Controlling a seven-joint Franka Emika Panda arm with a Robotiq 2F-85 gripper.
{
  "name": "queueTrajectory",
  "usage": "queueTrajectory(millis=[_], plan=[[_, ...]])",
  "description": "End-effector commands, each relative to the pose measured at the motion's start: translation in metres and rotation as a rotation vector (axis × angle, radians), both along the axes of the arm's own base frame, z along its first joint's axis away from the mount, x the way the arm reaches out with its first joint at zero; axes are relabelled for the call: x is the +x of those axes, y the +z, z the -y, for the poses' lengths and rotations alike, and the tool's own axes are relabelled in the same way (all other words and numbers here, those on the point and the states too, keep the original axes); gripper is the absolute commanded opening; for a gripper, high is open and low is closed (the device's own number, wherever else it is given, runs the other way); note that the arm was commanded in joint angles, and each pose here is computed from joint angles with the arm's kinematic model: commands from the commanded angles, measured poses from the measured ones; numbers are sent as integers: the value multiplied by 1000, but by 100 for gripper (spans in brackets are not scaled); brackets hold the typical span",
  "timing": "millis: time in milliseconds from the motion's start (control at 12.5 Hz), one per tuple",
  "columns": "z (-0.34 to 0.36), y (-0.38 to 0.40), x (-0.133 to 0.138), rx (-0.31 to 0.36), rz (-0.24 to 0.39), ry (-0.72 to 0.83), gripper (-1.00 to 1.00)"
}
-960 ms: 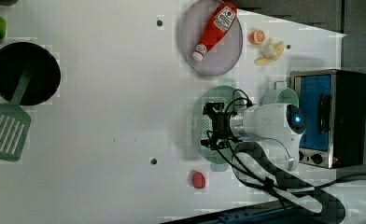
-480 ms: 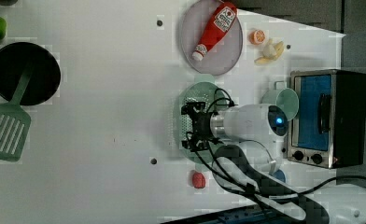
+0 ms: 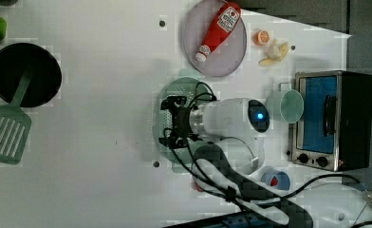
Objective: Drag strainer right to left.
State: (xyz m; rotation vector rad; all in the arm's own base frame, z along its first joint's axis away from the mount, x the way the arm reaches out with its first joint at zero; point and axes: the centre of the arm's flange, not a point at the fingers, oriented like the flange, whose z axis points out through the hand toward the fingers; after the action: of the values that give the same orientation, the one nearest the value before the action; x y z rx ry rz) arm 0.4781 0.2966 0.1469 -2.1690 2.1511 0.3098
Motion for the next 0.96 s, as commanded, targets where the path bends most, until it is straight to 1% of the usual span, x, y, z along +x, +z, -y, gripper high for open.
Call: queueTrajectory(millis=[80,240,400,800,960], plan=[[-39,2,-5,7,-1,11,100],[-59,4,-4,20,2,-8,100],[-80,6,-7,24,-16,-17,100],[-116,6,-15,39,-9,1,100],[-129,9,-12,54,8,9,100]])
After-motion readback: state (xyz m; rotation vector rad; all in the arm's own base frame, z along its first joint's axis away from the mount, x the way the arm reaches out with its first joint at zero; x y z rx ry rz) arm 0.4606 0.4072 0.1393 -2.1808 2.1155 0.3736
